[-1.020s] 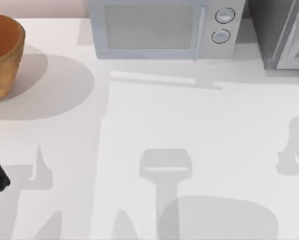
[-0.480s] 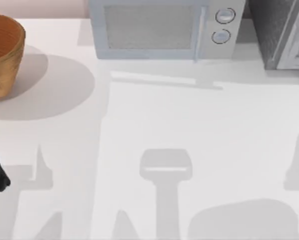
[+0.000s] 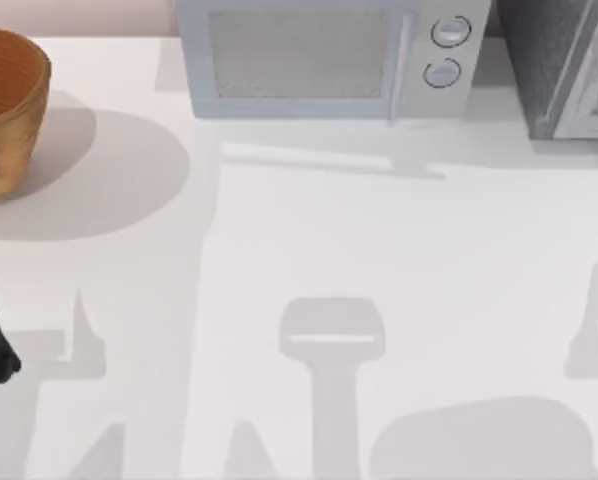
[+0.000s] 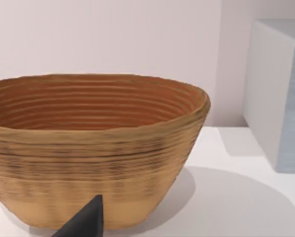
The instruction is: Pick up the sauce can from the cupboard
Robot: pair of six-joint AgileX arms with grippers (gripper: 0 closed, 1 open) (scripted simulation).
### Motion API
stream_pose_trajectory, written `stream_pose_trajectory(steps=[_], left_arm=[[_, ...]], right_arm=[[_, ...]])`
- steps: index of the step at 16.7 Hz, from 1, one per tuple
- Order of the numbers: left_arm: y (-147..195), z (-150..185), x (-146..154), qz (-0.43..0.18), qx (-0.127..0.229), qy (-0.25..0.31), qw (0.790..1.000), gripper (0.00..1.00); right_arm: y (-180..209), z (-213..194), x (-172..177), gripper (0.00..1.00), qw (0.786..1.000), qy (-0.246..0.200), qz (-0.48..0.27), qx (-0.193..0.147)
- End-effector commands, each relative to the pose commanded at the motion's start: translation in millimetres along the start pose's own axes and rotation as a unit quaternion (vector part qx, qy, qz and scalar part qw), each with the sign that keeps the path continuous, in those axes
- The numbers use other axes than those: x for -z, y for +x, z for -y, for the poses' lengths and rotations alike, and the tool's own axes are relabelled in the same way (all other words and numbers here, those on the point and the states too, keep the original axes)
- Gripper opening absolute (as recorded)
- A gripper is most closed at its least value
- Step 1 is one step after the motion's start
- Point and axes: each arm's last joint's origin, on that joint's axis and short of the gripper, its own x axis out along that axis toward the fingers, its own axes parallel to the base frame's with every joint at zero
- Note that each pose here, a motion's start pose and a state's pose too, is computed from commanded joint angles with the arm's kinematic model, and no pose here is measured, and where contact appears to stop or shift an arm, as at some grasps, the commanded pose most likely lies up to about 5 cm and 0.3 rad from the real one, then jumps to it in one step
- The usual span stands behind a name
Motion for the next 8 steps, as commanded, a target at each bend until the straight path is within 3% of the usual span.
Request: stream_pose_trajectory(steps=[8], left_arm=[[0, 0, 0, 0.000, 0.000, 0.000, 1.000, 1.00]], right_arm=[[24, -1, -27, 0.00, 0.998, -0.001, -0.002, -0.061]])
